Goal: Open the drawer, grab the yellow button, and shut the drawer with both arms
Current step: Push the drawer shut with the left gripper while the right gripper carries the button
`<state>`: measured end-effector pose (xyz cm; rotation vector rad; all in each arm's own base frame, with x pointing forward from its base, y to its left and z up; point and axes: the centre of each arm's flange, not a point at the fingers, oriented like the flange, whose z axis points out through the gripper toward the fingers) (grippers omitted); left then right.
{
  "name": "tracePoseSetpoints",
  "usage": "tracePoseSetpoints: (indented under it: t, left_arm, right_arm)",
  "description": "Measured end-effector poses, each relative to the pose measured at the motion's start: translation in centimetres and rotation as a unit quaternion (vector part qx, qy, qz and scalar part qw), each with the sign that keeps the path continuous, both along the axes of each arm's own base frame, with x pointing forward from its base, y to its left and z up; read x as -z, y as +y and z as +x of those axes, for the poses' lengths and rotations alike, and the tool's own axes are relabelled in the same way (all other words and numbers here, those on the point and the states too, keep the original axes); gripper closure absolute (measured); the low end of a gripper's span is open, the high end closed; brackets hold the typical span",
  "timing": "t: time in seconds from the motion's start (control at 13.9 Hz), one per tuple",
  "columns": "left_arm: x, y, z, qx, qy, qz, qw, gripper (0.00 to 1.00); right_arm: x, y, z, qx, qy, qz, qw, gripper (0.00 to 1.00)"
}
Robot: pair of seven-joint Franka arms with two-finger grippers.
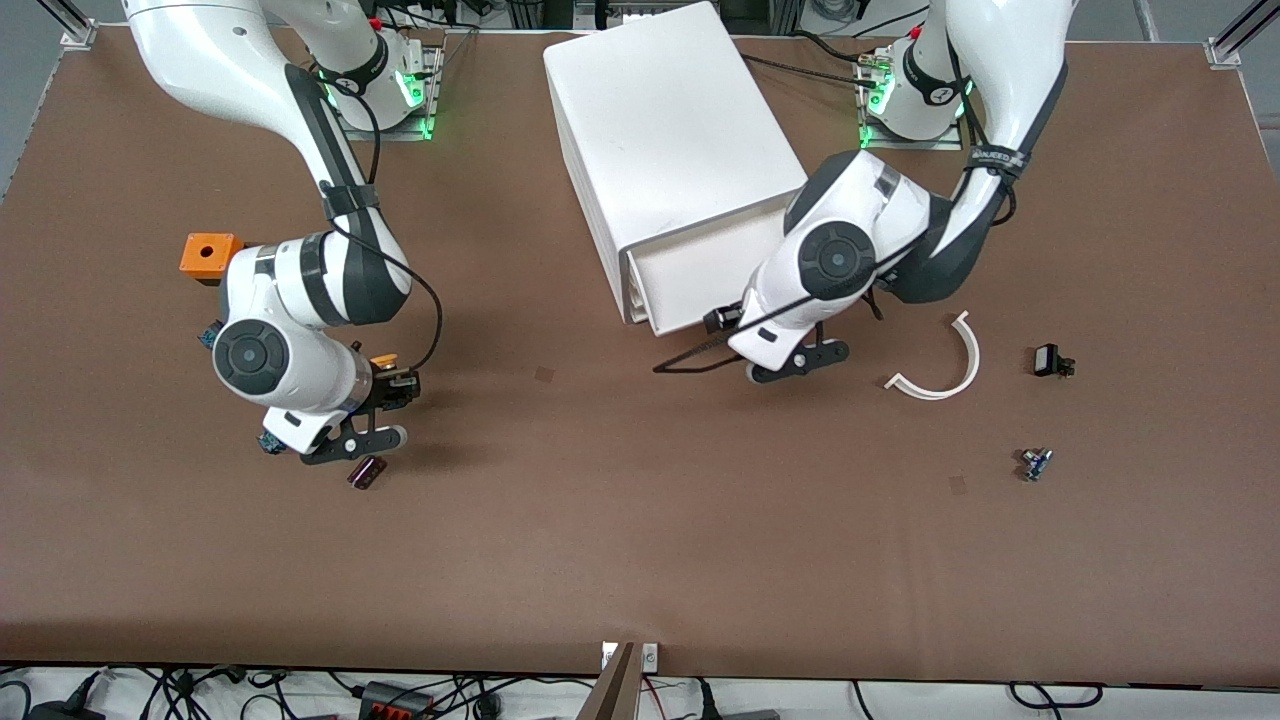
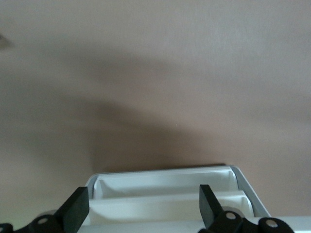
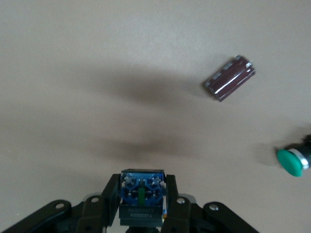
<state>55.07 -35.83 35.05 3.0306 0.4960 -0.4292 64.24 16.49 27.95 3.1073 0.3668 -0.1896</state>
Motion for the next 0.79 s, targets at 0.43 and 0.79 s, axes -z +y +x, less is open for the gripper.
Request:
tracePoseSetpoints:
  t: [0.43,0.79]
  left_arm:
    - [0.0,-3.0,-4.0,0.03,0.044,0.014,0.998,0.0]
    - [1.0,-3.7,-5.9,0.034,0.081,0.011,0.996,0.0]
  right_arm:
    - [5.2,-0.5,-4.6,-0.009,-0.023,0.005,1.0,0.58]
    - [8.2,-0.3,-5.6,-0.014,-0.027,0.002,1.0,0.58]
